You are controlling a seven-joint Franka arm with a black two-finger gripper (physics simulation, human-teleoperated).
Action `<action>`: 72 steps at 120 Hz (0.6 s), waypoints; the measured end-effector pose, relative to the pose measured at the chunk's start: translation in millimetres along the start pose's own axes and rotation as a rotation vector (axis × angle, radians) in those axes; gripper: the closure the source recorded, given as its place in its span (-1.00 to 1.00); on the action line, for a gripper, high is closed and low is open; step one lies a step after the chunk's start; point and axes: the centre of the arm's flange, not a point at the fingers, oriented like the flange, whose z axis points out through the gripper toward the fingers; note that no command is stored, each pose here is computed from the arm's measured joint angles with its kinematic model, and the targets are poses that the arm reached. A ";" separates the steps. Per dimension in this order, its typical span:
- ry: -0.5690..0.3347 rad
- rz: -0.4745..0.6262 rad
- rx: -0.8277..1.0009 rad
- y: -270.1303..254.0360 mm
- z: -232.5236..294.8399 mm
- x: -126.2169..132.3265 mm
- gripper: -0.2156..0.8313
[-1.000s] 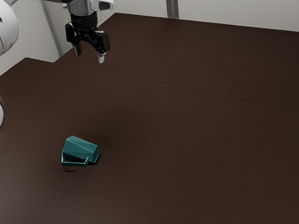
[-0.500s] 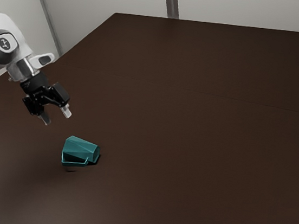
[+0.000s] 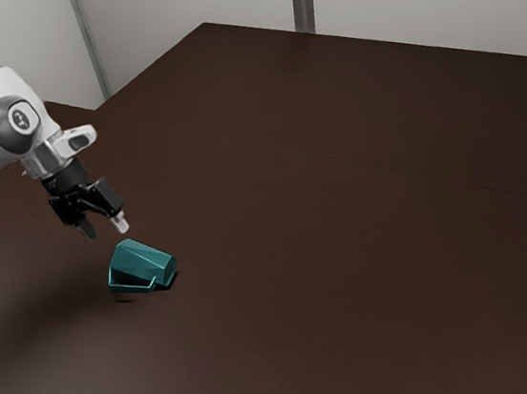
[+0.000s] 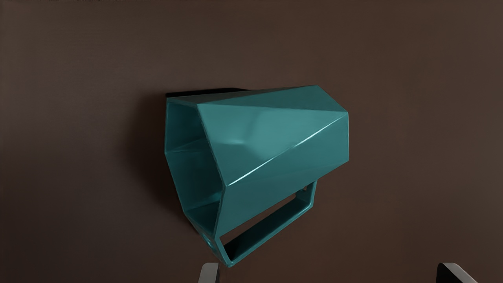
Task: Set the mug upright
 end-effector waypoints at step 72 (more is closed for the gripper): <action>0.041 0.113 0.037 -47.3 37.8 9.5 -0.59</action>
